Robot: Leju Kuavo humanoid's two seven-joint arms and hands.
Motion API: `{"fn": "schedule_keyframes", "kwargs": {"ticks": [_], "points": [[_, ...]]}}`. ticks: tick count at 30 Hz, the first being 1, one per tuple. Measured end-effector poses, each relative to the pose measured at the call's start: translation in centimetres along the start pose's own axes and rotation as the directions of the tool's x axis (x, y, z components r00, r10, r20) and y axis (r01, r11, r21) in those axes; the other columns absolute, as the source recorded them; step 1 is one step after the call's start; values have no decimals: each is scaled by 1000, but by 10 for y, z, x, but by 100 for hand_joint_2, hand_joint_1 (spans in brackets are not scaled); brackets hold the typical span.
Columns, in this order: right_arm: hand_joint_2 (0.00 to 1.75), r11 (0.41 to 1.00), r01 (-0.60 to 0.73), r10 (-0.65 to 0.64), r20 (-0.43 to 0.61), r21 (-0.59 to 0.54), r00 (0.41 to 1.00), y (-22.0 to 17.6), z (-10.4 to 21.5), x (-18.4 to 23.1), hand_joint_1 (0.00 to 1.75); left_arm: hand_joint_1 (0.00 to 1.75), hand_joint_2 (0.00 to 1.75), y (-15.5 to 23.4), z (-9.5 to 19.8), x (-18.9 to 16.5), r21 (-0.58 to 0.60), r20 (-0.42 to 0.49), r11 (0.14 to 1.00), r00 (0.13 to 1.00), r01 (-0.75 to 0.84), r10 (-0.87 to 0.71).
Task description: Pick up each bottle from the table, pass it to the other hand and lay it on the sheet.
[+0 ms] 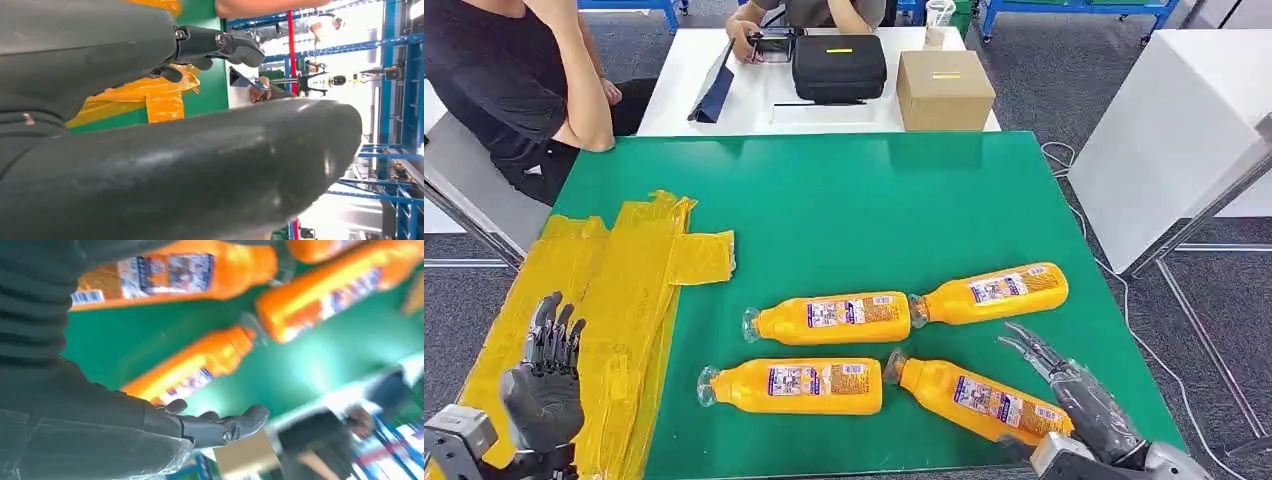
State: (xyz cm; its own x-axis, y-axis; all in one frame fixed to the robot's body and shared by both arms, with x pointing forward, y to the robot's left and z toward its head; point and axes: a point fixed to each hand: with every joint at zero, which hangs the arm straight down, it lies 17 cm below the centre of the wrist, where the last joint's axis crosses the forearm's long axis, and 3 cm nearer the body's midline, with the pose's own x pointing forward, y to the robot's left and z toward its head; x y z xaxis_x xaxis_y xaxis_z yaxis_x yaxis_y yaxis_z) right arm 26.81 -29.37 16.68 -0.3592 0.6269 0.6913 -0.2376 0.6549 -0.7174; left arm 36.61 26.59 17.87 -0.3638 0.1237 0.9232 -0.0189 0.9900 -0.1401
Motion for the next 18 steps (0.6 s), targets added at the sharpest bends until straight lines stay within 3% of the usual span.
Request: {"fn": "schedule_keyframes", "kwargs": {"ticks": [3,4,8,12,15,18], "points": [[0,998,24,-19,93,-55,995,-21,0,23,0,0,0,2,1,0,7,5,1000,1000,8,-8],[175,997,30,-22,115,-67,993,-26,0,29,0,0,0,2,1,0,9,7,1000,1000,9,-9],[175,996,-12,23,124,-91,992,-34,-1,35,0,0,0,4,2,0,16,11,1000,1000,14,-15],[175,983,-154,154,-4,-103,988,-31,-7,15,0,0,0,9,7,-3,30,-2,999,1000,23,-23],[175,947,-317,308,-143,-46,940,-20,-9,-9,0,0,0,13,12,0,41,-1,999,999,34,-34],[175,901,-433,426,-217,14,878,-10,-9,-21,0,0,0,18,17,5,55,-2,998,999,40,-40]]}}
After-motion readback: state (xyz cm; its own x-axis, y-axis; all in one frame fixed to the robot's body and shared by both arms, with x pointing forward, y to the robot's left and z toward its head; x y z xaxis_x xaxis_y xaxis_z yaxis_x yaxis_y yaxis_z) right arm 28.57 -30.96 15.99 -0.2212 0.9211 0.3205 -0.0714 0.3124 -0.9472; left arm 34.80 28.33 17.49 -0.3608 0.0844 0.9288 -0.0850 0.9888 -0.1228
